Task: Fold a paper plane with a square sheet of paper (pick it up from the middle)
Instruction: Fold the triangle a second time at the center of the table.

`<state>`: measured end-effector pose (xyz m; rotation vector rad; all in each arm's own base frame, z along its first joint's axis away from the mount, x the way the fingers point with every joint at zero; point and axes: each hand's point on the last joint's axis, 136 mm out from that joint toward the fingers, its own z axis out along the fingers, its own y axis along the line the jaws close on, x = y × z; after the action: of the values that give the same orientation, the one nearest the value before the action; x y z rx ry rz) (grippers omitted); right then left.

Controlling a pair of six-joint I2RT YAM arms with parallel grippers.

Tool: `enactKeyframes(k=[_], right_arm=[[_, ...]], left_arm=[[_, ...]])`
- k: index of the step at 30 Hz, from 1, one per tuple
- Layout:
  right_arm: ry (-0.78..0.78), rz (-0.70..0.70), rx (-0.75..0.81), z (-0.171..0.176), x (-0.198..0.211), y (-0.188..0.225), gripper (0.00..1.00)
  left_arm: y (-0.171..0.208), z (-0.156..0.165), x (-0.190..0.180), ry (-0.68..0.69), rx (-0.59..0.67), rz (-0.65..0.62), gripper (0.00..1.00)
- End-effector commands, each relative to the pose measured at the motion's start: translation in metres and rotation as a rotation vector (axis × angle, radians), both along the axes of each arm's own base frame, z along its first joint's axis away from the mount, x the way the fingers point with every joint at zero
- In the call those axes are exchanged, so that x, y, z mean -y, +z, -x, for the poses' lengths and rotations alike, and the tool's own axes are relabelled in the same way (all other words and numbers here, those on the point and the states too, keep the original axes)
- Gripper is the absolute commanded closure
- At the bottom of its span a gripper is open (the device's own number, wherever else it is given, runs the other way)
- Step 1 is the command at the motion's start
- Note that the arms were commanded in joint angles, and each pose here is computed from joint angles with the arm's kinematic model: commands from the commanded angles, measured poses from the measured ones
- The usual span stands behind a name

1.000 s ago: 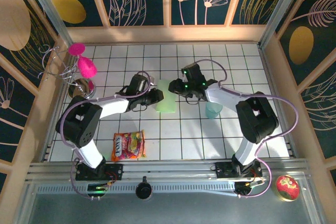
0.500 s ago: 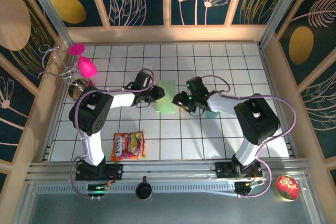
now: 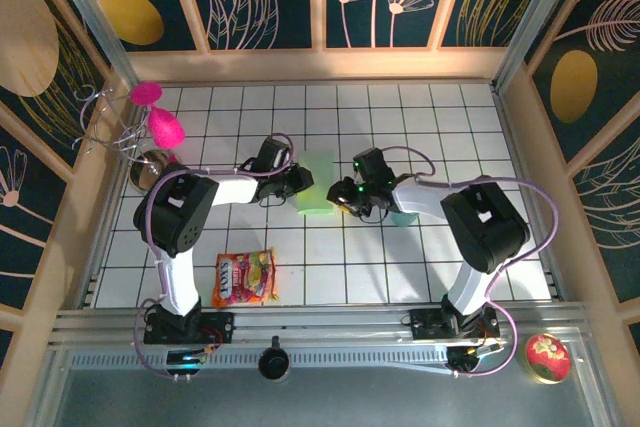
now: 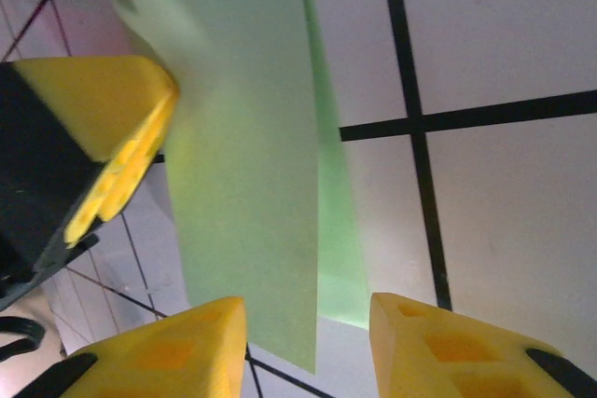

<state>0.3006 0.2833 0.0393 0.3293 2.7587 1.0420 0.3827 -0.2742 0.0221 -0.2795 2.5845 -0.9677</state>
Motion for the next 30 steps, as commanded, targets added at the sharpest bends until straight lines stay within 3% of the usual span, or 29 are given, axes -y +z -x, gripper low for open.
enactKeyframes(k=[1,19,30], right_arm=[[0.045,0.009,-0.02,0.006,-0.007,-0.007,0.6],[0.039,-0.085,0.035,-0.005,-0.022,0.006,0.77],[0.012,-0.049,0.014,0.001,-0.011,0.004,0.93]], left_arm=[[-0.015,0.005,-0.007,0.023,-0.042,-0.018,0.77],[-0.006,0.005,-0.005,0.017,-0.026,-0.005,0.77],[0.027,-0.007,-0.001,-0.01,0.066,0.016,0.76]])
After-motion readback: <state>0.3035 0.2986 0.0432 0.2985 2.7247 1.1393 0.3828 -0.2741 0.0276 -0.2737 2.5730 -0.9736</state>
